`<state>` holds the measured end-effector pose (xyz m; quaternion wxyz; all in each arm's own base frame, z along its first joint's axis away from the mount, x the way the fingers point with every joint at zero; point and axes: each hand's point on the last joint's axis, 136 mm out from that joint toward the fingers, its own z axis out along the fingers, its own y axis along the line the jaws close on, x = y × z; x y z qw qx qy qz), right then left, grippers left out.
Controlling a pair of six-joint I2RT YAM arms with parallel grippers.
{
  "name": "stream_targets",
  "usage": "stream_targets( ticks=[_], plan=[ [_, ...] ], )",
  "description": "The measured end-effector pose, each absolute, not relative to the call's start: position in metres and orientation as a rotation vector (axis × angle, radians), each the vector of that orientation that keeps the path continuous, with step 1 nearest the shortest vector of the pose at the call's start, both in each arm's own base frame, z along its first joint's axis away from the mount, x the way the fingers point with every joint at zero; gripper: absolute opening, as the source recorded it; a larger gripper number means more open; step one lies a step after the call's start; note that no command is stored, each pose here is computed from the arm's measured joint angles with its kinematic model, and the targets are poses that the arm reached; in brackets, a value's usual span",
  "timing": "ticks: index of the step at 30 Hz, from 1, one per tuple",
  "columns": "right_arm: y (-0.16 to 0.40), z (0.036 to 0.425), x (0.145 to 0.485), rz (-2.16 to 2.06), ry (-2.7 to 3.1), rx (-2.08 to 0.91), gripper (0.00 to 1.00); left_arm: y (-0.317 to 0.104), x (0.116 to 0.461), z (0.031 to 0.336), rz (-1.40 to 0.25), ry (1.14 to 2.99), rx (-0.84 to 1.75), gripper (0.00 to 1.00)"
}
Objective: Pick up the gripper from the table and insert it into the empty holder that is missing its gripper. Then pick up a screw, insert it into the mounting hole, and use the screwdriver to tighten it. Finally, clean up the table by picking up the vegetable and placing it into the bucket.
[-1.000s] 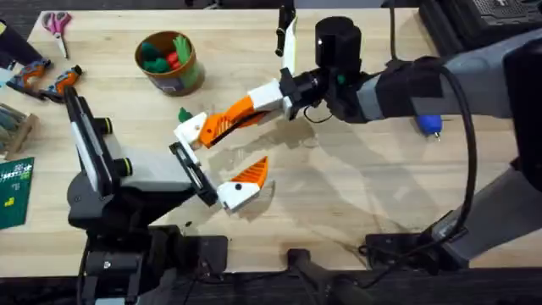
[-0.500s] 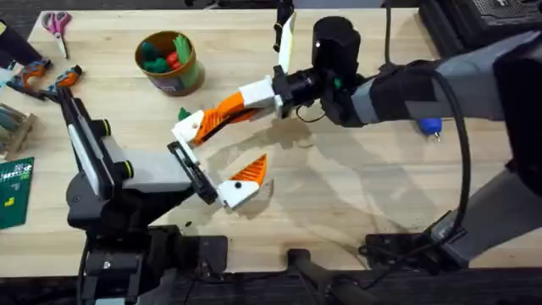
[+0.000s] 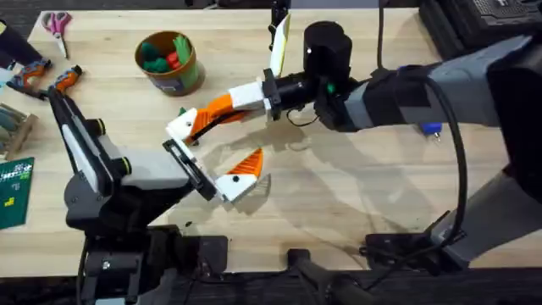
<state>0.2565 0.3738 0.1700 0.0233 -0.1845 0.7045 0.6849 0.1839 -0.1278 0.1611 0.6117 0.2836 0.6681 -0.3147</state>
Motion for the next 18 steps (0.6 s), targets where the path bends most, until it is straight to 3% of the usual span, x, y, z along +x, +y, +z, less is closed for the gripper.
stream_targets(
  ticks=[18],
  plan=[
    [0.3740, 0.1700, 0.2561, 2.123, 2.185, -0.569, 0.009, -0.1278, 0.1839, 0.1609, -0.729, 1.544, 0.651, 0.973]
  ],
)
